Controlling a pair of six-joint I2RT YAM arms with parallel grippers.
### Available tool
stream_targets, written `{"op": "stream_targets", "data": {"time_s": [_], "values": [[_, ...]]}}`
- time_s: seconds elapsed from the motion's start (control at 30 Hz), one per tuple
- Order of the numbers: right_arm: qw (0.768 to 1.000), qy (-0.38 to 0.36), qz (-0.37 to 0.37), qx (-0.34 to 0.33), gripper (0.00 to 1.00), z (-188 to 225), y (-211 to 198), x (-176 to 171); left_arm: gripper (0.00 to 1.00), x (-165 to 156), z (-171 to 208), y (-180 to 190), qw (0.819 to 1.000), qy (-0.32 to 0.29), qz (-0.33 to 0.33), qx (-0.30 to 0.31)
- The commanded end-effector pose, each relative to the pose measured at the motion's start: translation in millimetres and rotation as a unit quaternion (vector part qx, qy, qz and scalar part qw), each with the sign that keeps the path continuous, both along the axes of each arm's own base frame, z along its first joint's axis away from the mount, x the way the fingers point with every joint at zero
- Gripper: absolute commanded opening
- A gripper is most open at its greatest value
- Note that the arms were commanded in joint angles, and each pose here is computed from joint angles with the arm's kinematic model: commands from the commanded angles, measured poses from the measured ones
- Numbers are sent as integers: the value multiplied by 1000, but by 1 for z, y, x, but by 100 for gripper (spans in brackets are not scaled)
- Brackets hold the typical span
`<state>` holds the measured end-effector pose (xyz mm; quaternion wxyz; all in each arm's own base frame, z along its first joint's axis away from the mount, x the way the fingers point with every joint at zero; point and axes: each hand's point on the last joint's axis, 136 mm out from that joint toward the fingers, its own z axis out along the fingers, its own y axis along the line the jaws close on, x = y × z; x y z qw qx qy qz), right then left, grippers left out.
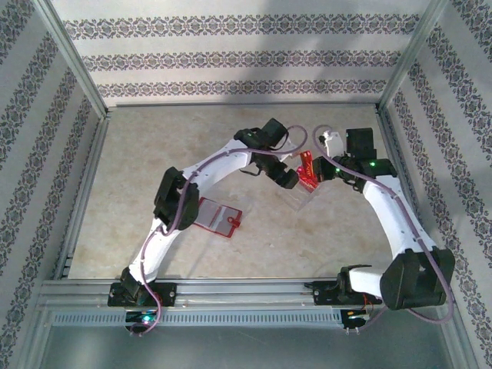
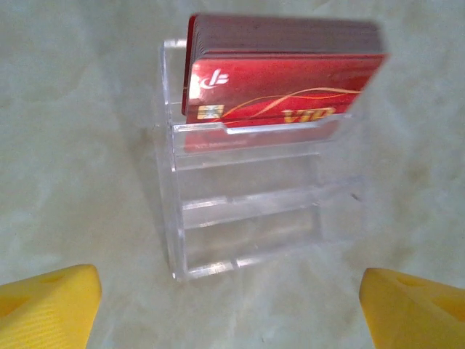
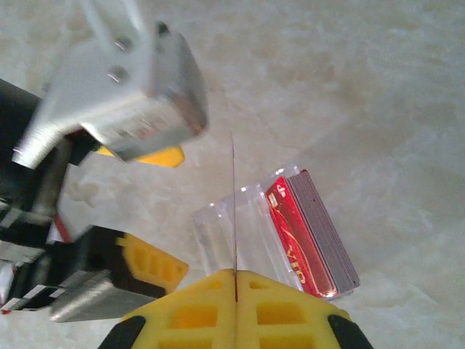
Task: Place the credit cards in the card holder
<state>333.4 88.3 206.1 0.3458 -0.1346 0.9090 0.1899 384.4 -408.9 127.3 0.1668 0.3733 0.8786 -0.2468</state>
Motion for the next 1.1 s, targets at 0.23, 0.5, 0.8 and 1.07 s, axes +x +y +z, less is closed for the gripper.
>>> {"op": "stream_targets", "data": {"time_s": [0.23, 0.5, 0.8, 1.07], "values": [[988, -10, -10, 156, 0, 45, 27, -22, 90, -28, 77, 69, 997, 7, 30, -68], [948, -10, -6, 318, 0, 64, 61, -24, 87, -61, 116, 118, 988, -21, 31, -151], [901, -6, 0, 435, 0, 66, 110, -25, 84, -87, 144, 134, 961, 10, 30, -275], [879, 5, 41, 476, 0, 71, 153, -30, 79, -80, 148, 138, 933, 56, 51, -351]]}}
